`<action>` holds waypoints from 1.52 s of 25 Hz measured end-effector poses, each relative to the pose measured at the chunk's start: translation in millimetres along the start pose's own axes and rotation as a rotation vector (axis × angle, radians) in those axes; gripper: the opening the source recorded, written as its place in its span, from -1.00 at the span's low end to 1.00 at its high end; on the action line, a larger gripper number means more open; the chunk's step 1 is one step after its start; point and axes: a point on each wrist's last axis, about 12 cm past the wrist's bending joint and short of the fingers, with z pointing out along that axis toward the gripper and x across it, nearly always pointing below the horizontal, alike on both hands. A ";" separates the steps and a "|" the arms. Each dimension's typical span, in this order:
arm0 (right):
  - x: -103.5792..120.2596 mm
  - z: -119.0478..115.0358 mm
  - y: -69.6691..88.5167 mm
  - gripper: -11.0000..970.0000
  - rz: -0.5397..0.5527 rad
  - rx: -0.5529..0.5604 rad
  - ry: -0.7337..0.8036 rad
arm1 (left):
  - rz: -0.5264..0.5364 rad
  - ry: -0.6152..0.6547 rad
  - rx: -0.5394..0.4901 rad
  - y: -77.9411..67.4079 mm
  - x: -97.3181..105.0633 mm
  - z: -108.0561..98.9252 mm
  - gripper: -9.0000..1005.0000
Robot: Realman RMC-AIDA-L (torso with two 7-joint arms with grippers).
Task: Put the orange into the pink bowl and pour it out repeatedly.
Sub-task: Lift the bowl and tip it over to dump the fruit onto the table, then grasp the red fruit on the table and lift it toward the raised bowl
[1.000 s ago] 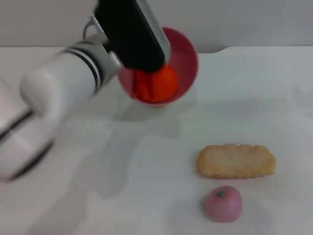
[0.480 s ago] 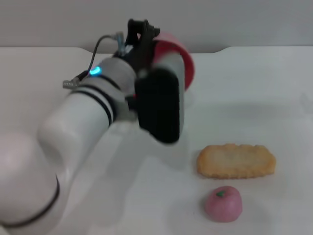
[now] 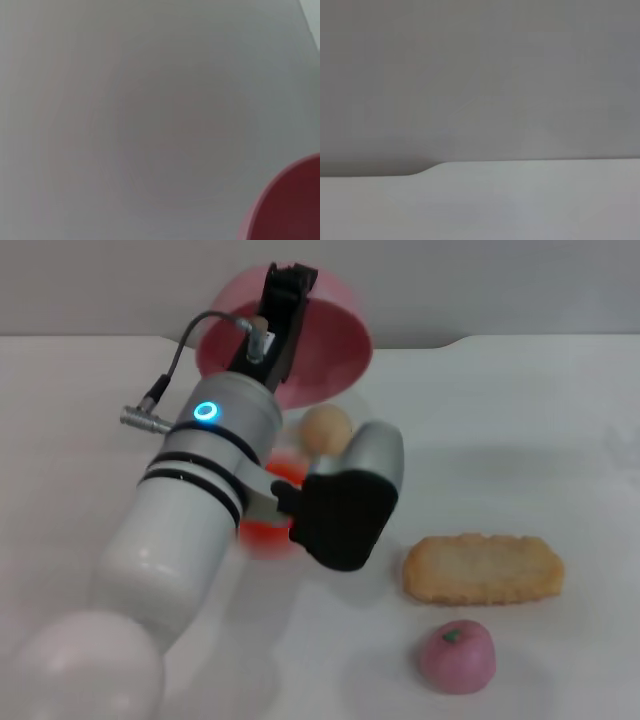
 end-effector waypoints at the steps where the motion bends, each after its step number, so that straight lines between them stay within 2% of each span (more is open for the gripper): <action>1: -0.7 -0.1 0.6 0.06 -0.001 -0.001 -0.002 | 0.035 0.006 -0.010 -1.6 -0.4 -0.9 -0.90; 2: -1.5 -0.3 1.4 0.06 -0.003 -0.003 -0.002 | 0.063 0.011 -0.018 -3.1 -1.3 -2.0 -0.90; 4: -2.4 0.0 3.3 0.06 -0.006 -0.009 0.001 | 0.048 0.017 -0.029 -2.3 -2.7 -3.0 -0.90; 6: -3.0 0.6 4.8 0.06 -0.009 -0.013 0.005 | -0.063 0.025 -0.030 3.9 -2.6 -1.2 -0.90; 7: -3.0 1.3 6.6 0.06 -0.013 -0.017 0.007 | -0.165 0.039 -0.035 10.7 -0.2 1.4 -0.89; 10: -2.9 3.4 13.8 0.06 -0.031 -0.034 0.014 | -0.563 0.119 -0.001 32.1 14.5 9.9 -0.89; 11: -3.1 4.3 16.6 0.06 -0.038 -0.040 0.016 | -0.660 0.143 0.025 35.1 19.5 12.5 -0.89; 13: -3.9 6.5 24.2 0.06 -0.059 -0.056 0.017 | -0.901 0.215 0.097 40.9 37.6 20.1 -0.89; 15: -5.5 8.8 33.9 0.06 -0.086 -0.076 0.013 | -1.092 0.298 0.178 39.6 57.7 25.1 -0.89; 19: -11.8 15.9 60.6 0.07 -0.153 -0.151 -0.021 | -1.370 0.550 0.316 29.1 119.1 26.6 -0.89; 22: -14.1 25.7 85.5 0.07 -0.175 -0.276 -0.055 | -1.536 0.648 0.440 19.2 155.6 18.0 -0.89; 24: -14.0 34.3 100.6 0.08 -0.186 -0.367 -0.064 | -1.611 0.642 0.472 13.7 169.1 9.7 -0.90; 26: -13.3 44.9 118.8 0.08 -0.203 -0.463 -0.055 | -1.640 0.634 0.472 11.3 172.0 4.0 -0.89; 30: -4.2 73.2 153.5 0.09 -0.203 -0.604 0.021 | -1.622 0.638 0.473 8.7 172.2 1.7 -0.89; 31: -1.6 80.4 160.0 0.09 -0.211 -0.616 0.044 | -1.622 0.638 0.473 8.7 172.2 1.7 -0.90; 34: 4.7 93.8 175.7 0.51 -0.253 -0.630 0.107 | -1.593 0.636 0.487 7.0 170.9 7.7 -0.90; 38: 9.4 100.7 188.3 0.56 -0.303 -0.625 0.135 | -1.564 0.651 0.462 9.7 176.5 14.0 -0.89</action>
